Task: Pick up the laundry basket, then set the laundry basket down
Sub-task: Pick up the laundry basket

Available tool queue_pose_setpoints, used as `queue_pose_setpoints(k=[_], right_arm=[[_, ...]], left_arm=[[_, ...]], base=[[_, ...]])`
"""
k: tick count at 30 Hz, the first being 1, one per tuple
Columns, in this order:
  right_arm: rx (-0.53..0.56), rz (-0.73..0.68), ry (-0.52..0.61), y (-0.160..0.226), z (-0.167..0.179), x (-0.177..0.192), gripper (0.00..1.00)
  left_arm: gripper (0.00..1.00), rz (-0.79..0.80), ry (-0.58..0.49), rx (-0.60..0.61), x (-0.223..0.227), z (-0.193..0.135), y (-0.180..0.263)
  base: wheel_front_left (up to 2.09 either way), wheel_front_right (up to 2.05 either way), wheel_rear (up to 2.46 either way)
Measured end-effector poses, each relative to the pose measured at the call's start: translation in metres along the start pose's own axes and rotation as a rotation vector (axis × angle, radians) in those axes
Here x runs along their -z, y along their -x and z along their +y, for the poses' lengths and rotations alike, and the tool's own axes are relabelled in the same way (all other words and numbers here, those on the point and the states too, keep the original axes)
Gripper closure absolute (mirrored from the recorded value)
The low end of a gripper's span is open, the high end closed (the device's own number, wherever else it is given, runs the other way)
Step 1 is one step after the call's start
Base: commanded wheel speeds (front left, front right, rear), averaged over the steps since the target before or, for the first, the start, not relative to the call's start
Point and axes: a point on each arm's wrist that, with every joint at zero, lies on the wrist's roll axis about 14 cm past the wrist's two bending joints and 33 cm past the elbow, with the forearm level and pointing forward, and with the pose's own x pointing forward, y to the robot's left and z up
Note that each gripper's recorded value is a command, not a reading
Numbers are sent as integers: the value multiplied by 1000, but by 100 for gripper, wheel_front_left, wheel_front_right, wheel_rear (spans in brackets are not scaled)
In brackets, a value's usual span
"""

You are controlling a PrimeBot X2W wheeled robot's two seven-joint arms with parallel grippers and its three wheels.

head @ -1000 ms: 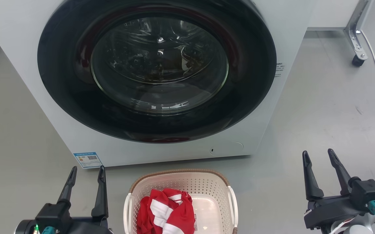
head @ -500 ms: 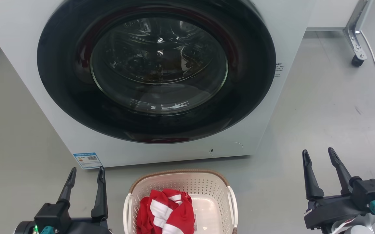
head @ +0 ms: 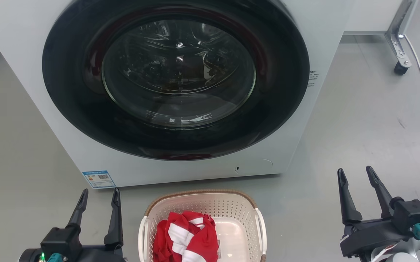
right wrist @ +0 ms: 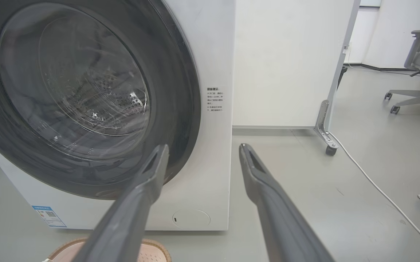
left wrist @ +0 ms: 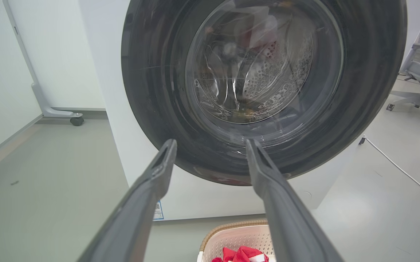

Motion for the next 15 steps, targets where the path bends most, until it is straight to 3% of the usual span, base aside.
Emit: queue_pose_setpoints(k=[15], right_arm=[[-8,67,-17,-4,3,19,0]], left_arm=[[0,78,11,16,20,-8,-8]], base=[[0,0,0]])
